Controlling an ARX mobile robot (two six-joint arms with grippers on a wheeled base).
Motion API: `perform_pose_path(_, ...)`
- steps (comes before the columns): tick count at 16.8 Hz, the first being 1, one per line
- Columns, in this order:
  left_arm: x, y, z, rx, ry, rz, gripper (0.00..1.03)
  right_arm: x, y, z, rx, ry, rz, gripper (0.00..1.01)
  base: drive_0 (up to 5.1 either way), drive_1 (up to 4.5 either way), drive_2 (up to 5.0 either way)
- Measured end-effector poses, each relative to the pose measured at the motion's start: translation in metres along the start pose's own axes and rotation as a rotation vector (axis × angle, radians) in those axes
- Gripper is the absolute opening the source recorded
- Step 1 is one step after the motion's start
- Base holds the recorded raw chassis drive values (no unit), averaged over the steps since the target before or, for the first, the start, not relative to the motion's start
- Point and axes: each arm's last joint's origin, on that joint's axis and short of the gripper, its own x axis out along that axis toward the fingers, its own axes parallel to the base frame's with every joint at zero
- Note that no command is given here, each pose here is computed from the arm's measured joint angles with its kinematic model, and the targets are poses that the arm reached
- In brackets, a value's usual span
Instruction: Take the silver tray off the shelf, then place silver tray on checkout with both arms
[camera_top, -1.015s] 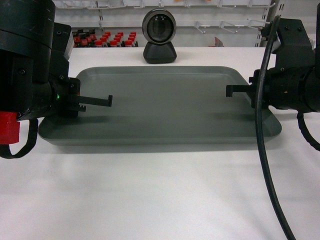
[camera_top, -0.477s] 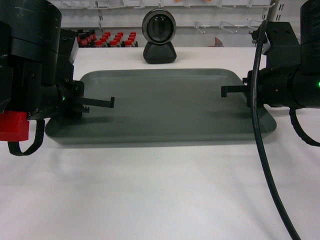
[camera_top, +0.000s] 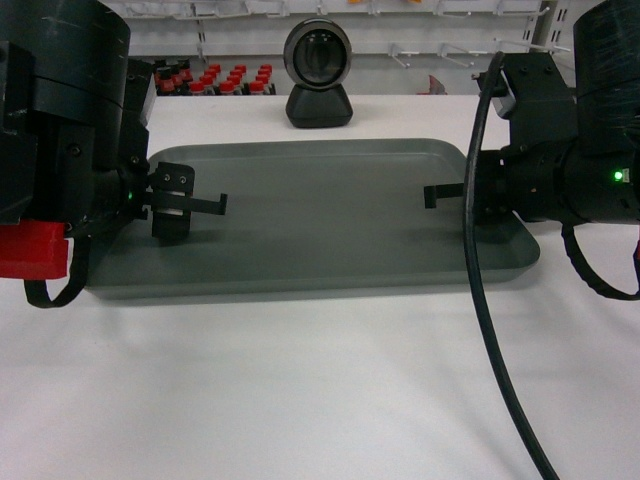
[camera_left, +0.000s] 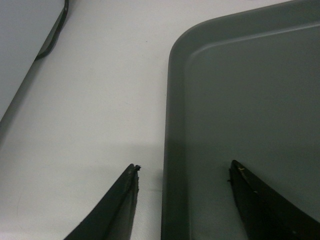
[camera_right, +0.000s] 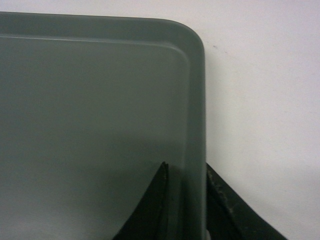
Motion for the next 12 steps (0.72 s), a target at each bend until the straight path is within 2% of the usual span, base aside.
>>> perform_pose_path(4,0.001,0.000,0.004,-0.009,-0.013,-0.007,0.96,0.000,0.002,0.000,-0.004,0.001,0.008,0.63,0.1,4.31,-4.1)
perform_pose_path(5,0.001,0.000,0.004,-0.009,-0.014,-0.009,1.00,0.000,0.002,0.000,-0.004,0.000,0.008,0.70,0.1,4.31,-4.1)
perform_pose_path(7,0.001,-0.001,0.005,-0.009,-0.017,-0.017,0.98,0.000,0.002,0.000,-0.003,0.000,0.010,0.96,0.1,4.31,-4.1)
perform_pose_path(10,-0.001,-0.004,0.013,-0.050,-0.085,-0.060,0.98,0.000,0.002,0.002,0.009,-0.010,0.028,0.98,0.1,4.31,-4.1)
perform_pose_path(12,-0.003,-0.004,0.018,-0.099,-0.107,-0.090,0.98,0.000,0.000,0.004,0.036,-0.026,0.042,0.98,0.1,4.31,-4.1)
